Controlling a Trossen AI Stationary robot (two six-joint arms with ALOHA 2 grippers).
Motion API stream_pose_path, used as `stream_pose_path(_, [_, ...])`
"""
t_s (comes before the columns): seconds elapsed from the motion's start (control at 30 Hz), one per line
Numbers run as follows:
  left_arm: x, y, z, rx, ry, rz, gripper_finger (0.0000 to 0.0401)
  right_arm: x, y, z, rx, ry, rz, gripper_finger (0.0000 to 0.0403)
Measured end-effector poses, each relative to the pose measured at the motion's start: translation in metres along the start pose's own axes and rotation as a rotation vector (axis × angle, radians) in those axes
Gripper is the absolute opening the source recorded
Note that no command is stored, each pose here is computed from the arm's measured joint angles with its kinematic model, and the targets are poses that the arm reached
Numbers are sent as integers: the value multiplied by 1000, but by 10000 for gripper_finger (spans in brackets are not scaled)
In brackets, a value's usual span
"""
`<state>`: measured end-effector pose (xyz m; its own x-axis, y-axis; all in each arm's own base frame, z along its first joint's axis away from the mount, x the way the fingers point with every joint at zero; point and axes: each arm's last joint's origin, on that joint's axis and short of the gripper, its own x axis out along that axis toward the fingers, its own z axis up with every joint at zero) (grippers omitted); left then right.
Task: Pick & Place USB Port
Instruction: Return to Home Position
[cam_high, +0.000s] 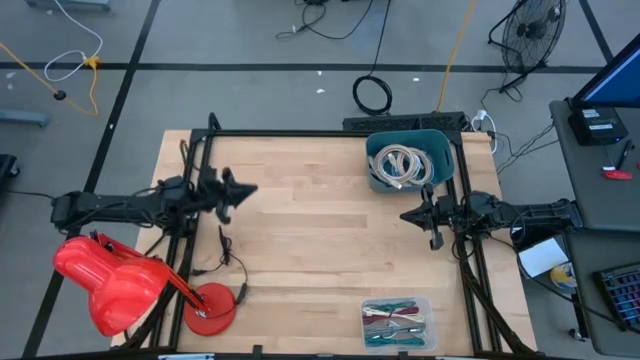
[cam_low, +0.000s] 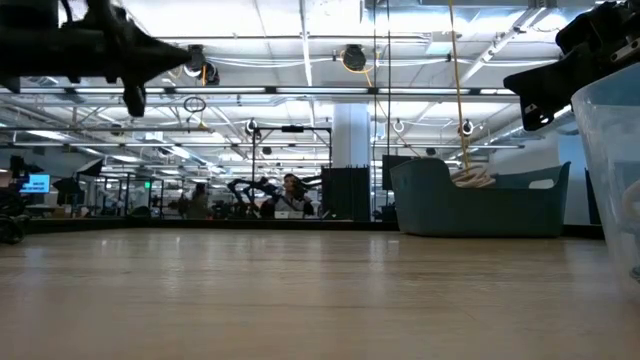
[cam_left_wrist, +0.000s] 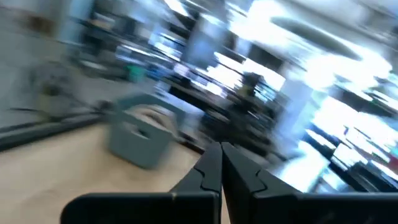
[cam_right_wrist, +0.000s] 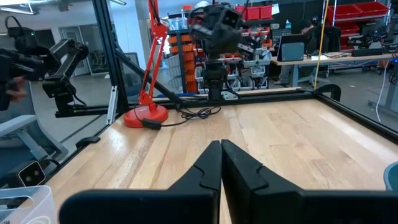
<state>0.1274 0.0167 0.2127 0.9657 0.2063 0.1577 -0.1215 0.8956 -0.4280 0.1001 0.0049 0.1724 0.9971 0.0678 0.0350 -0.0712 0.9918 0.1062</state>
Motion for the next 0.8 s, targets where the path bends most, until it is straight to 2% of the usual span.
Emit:
stream_pose_path(0.1, [0,-3,-1,19,52,-116,3,0,0,0,0,0,0,0])
stream_pose_path(0.17, [0,-4,-2,34,63,-138,10,0,0,0,0,0,0,0])
stream_pose_path(0.33, [0,-5,-1,194,48,-174,20,0,0,0,0,0,0,0])
stream_pose_path(0.43, [-1,-4,0,264,27,-135,20,0,0,0,0,0,0,0])
stream_pose_path(0.6, [-3,1,-3,282,52,-26,17,0,0,0,0,0,0,0])
stream_pose_path(0.8, [-10,3,-5,306,102,-17,3,0,0,0,3,0,0,0])
